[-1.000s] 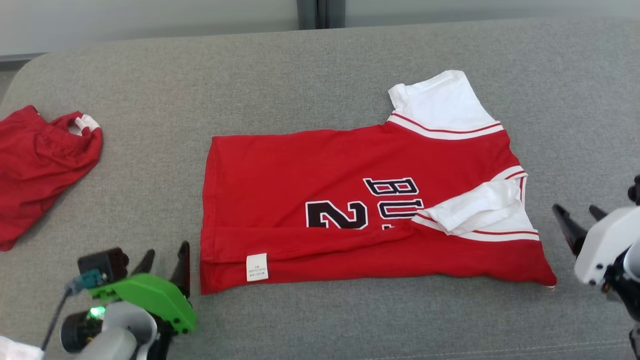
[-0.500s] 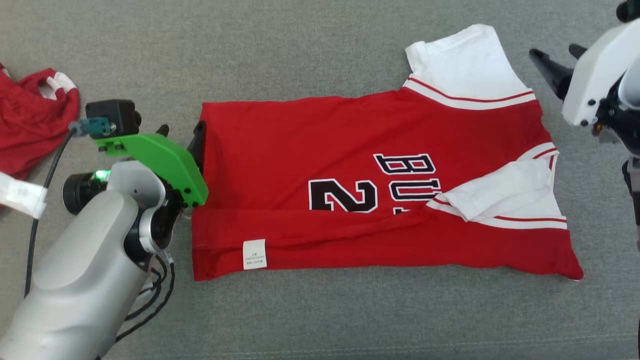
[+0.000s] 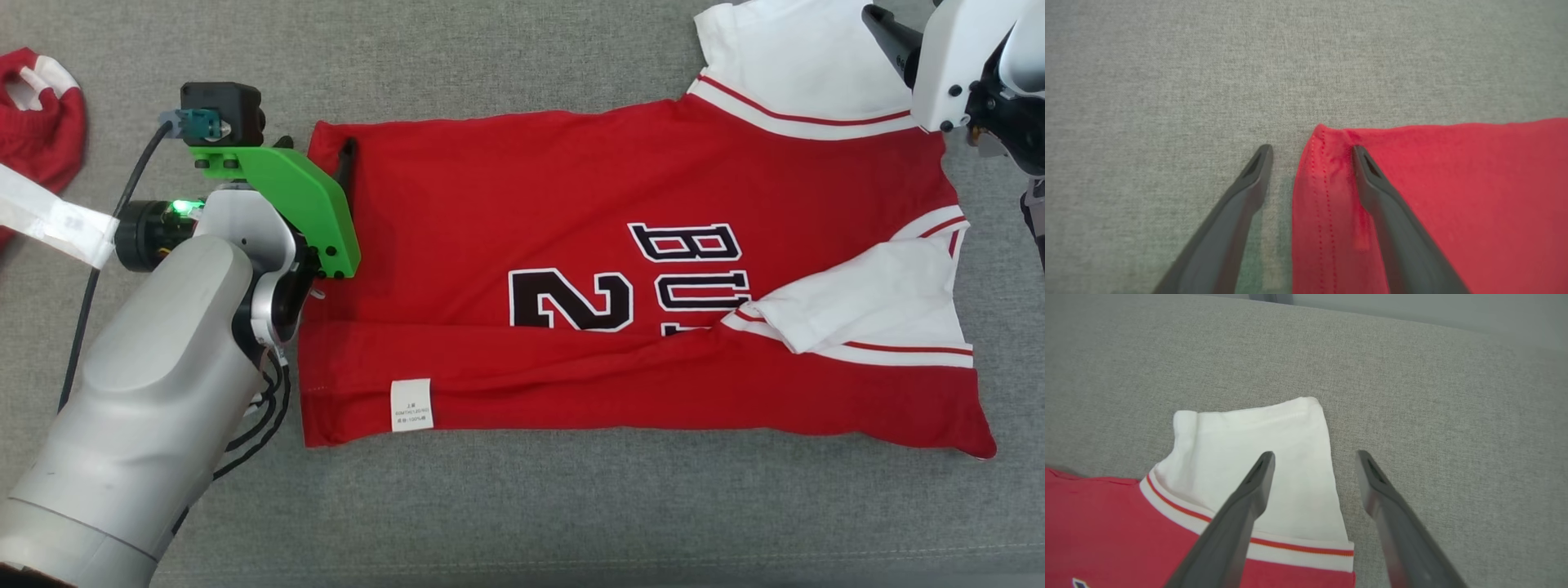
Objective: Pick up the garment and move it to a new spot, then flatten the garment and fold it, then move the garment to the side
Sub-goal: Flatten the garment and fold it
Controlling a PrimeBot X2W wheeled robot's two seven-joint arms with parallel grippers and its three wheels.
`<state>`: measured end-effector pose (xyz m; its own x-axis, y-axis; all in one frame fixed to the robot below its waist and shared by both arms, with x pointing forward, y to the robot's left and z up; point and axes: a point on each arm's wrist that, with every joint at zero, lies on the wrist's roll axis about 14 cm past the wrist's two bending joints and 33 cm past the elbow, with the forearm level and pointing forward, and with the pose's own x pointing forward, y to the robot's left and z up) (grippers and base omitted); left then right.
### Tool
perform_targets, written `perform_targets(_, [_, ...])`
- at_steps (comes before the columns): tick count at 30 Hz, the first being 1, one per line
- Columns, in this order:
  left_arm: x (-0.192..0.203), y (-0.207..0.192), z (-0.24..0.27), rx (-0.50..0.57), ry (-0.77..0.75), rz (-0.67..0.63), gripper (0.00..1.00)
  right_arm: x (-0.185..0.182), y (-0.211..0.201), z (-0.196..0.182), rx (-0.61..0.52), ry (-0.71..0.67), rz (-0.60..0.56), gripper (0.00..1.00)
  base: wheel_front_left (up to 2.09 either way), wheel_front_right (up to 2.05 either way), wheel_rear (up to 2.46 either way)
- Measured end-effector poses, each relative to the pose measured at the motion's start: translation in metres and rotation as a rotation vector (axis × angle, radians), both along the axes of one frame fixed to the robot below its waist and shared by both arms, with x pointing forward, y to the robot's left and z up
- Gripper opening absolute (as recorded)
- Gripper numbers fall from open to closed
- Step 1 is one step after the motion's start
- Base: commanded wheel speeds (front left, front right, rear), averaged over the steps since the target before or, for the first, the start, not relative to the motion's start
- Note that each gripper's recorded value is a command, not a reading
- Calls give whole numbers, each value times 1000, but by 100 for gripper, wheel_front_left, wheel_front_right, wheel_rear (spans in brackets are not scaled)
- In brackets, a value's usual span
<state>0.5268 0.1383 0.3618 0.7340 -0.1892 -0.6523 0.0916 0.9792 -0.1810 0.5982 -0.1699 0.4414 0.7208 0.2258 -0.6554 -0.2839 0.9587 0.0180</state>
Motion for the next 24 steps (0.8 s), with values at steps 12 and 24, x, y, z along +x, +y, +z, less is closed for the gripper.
perform_targets(12, [-1, -5, -6, 4, -24, -21, 0, 9, -10, -14, -8, 17, -18, 100, 0, 0, 0])
perform_targets(24, [-1, -7, -12, -28, -63, 2, 0, 32, 10, -44, -1, 59, -6, 100, 0, 0, 0])
